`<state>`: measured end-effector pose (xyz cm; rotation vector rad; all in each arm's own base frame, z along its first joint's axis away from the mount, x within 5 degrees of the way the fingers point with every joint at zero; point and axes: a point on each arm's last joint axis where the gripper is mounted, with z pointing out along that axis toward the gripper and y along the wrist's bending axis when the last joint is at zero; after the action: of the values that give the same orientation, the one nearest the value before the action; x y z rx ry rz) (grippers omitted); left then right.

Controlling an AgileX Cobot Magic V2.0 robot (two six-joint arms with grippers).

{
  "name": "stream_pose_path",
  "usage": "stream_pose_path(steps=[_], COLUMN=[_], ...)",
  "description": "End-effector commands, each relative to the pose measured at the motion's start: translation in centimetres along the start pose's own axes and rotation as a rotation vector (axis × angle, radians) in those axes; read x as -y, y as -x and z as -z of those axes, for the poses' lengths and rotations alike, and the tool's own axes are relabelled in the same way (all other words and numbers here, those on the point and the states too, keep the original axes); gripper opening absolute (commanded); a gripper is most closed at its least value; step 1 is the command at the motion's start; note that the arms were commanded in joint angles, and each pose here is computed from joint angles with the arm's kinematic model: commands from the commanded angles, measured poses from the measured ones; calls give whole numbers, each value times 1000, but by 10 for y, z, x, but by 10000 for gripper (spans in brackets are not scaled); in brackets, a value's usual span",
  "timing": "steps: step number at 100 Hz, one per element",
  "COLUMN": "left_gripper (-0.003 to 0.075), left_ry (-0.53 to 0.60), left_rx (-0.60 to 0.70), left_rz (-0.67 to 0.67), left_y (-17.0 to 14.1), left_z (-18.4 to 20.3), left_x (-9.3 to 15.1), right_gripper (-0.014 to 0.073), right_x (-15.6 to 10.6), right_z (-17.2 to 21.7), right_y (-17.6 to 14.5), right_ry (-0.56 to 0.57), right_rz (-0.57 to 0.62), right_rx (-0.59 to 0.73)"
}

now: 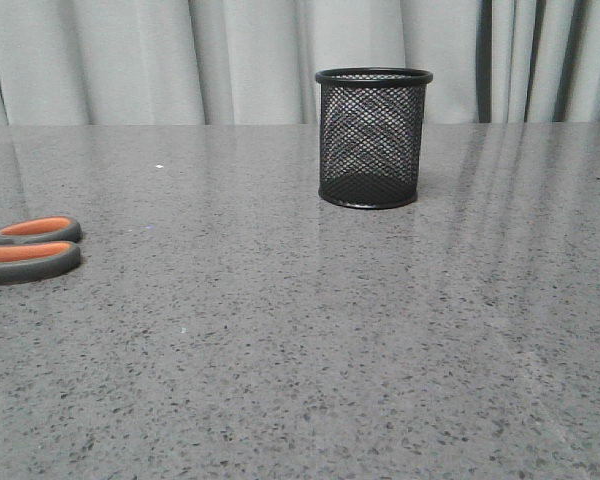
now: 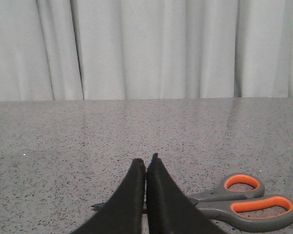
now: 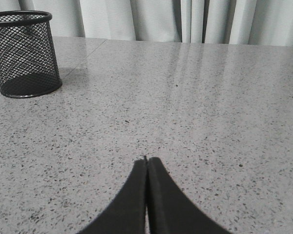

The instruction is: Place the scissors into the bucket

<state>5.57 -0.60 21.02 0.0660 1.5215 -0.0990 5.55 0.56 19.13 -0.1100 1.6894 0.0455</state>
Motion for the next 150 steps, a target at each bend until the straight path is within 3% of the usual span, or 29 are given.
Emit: stream_pose_path(steps=[1, 134, 141, 150], left_gripper=[-21, -21, -21, -21], left_ry=[2, 2, 2, 2], left_rx=[77, 77, 77, 77], left_rz=[11, 11, 11, 11], left_y=[-1, -1, -1, -1], left_z=[1, 1, 1, 1], left_x=[0, 0, 0, 0], right_gripper=[-72, -72, -72, -72], right_x=[1, 1, 1, 1], right_z=[1, 1, 1, 2], right_y=[3, 5, 7, 9], right_ry=[-14, -16, -15, -1], right_rz=[8, 8, -11, -120], right_rx=[93, 116, 136, 154])
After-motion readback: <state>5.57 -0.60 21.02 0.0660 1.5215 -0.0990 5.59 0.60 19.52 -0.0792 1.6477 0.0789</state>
